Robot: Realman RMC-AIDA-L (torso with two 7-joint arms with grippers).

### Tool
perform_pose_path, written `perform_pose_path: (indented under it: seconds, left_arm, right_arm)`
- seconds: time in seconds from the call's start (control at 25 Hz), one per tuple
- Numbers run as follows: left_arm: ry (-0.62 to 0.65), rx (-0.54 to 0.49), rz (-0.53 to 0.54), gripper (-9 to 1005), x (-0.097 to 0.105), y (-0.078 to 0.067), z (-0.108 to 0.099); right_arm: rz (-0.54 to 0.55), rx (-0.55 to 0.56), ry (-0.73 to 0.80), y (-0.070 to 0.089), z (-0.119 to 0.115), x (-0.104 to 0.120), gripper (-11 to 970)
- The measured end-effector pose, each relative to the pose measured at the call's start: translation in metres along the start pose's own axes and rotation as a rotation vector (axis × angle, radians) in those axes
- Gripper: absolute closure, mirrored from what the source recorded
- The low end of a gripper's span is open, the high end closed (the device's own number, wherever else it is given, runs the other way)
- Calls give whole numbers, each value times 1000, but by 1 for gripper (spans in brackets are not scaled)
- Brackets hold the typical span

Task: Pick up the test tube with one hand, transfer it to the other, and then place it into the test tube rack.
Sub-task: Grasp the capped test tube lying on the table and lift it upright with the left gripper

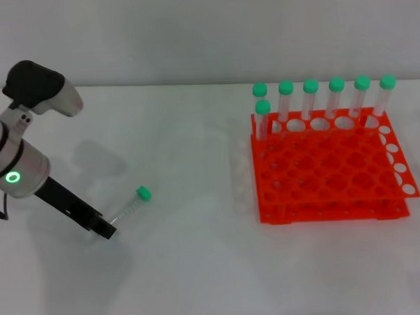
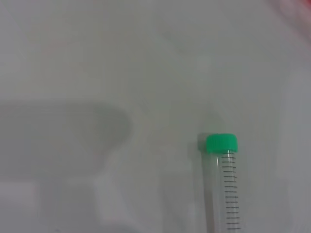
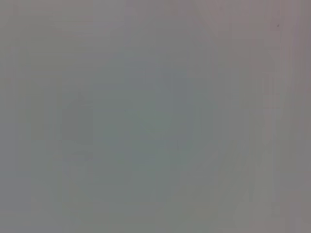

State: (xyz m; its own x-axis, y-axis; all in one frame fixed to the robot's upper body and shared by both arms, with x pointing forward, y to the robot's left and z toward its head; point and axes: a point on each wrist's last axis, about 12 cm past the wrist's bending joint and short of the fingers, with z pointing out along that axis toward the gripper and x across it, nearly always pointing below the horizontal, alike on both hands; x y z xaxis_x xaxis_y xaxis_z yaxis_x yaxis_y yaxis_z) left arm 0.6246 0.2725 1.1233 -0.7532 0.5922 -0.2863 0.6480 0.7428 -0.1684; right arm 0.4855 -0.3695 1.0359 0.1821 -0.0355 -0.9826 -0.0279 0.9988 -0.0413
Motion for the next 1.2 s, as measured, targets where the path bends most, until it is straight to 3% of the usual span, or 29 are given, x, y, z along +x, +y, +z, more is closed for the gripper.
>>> perform_pose_path:
  seconds: [0.68,0.92,1.2]
  left_arm:
    - [44,-43,11,641,-12,-3,2]
    - [36,-54,12,800,-15,-2,1]
    - [-1,-51,13,803,-18,-1,-1]
  right_arm:
    - [-1,-1,-2,0,1,0,321]
    - [0,-2,-2,1,1,0,323]
    - [3,-18,-9,3,2,-1,324]
